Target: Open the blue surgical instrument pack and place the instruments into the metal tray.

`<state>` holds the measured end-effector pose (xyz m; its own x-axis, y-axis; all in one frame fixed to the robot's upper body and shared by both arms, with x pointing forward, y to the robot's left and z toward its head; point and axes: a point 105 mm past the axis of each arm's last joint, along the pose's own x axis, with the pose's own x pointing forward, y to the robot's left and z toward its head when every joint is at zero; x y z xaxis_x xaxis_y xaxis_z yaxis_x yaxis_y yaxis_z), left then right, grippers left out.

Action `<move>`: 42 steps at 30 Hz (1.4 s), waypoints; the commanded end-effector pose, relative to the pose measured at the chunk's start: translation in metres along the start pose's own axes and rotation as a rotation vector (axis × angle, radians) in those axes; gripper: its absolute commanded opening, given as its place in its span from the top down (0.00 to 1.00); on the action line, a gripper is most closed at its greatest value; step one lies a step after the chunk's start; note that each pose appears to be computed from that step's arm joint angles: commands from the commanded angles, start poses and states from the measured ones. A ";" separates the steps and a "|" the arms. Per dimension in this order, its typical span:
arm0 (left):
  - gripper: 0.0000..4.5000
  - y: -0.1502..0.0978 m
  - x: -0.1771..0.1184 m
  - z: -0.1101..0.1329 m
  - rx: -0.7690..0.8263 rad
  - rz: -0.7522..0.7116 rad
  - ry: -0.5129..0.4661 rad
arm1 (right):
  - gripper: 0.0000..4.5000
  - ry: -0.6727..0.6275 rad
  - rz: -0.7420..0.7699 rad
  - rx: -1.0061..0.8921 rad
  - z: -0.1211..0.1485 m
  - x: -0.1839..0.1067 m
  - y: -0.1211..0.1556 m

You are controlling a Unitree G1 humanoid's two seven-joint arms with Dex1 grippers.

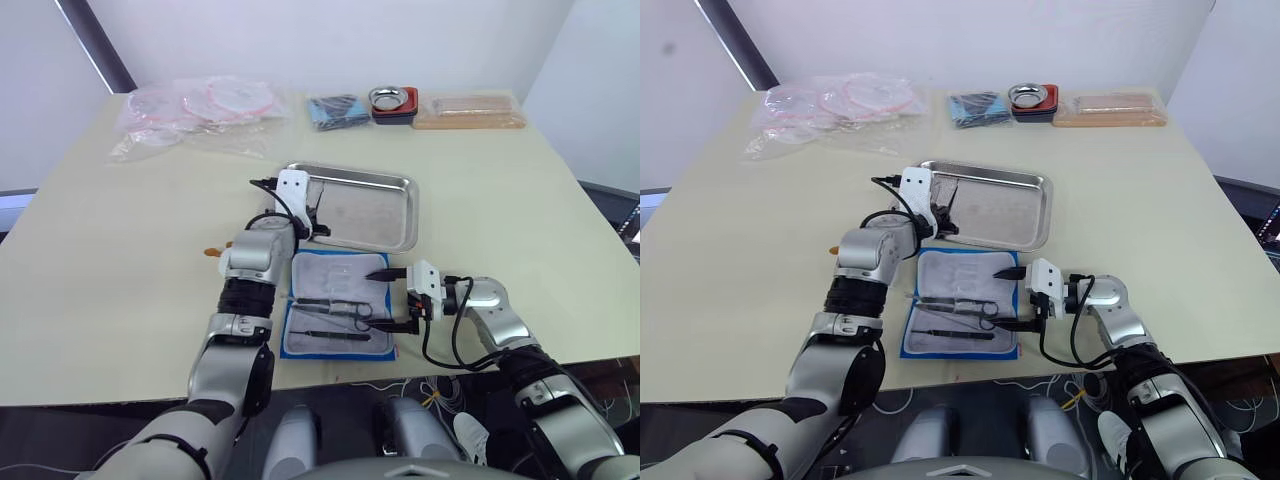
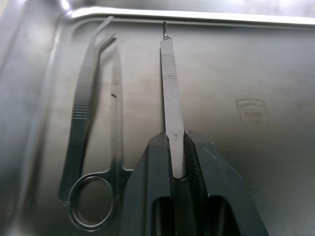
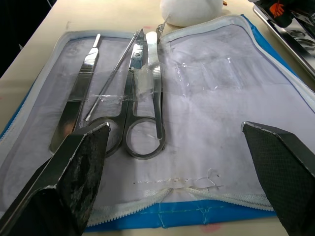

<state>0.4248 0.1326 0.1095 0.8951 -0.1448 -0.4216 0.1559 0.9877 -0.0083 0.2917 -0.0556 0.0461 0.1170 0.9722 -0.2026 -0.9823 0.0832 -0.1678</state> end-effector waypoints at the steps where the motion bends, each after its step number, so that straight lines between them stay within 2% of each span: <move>1: 0.89 0.000 -0.001 0.010 0.003 0.005 -0.035 | 0.00 0.156 0.070 0.154 -0.052 0.006 0.034; 2: 0.79 0.000 -0.001 0.010 0.007 0.007 -0.035 | 0.00 0.156 0.070 0.154 -0.052 0.006 0.034; 3: 0.73 0.001 -0.002 0.010 0.005 0.010 -0.035 | 0.00 0.156 0.069 0.154 -0.052 0.006 0.034; 4: 0.62 0.002 -0.002 0.010 0.011 0.018 -0.037 | 0.00 0.156 0.069 0.154 -0.052 0.006 0.035; 5: 0.57 0.002 -0.002 0.010 0.012 0.021 -0.038 | 0.00 0.155 0.069 0.155 -0.052 0.006 0.035; 6: 0.48 0.002 -0.003 0.011 0.013 0.022 -0.038 | 0.00 0.155 0.069 0.155 -0.052 0.006 0.035; 11: 0.48 -0.001 -0.006 0.013 0.016 0.014 -0.053 | 0.00 0.153 0.068 0.152 -0.052 0.007 0.035; 19: 0.48 -0.007 -0.017 0.030 0.066 -0.044 -0.145 | 0.00 0.152 0.067 0.150 -0.051 0.008 0.034; 21: 0.48 -0.010 -0.022 0.038 0.106 -0.092 -0.222 | 0.00 0.152 0.067 0.151 -0.051 0.008 0.034; 25: 0.48 -0.013 -0.031 0.038 0.133 -0.166 -0.268 | 0.00 0.152 0.067 0.156 -0.053 0.008 0.035; 28: 0.48 -0.030 -0.050 0.045 0.183 -0.321 -0.386 | 0.00 0.146 0.064 0.158 -0.052 0.008 0.035; 37: 0.48 -0.037 -0.087 0.015 0.274 -0.561 -0.410 | 0.00 0.149 0.061 0.161 -0.053 0.006 0.037; 42: 0.48 -0.021 -0.110 -0.004 0.318 -0.681 -0.380 | 0.00 0.150 0.062 0.161 -0.053 0.006 0.036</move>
<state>0.3297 0.1258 0.1354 0.6708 -0.7287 -0.1379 0.7412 0.6651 0.0908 0.2907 -0.0521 0.0460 0.1222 0.9738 -0.1917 -0.9796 0.0872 -0.1811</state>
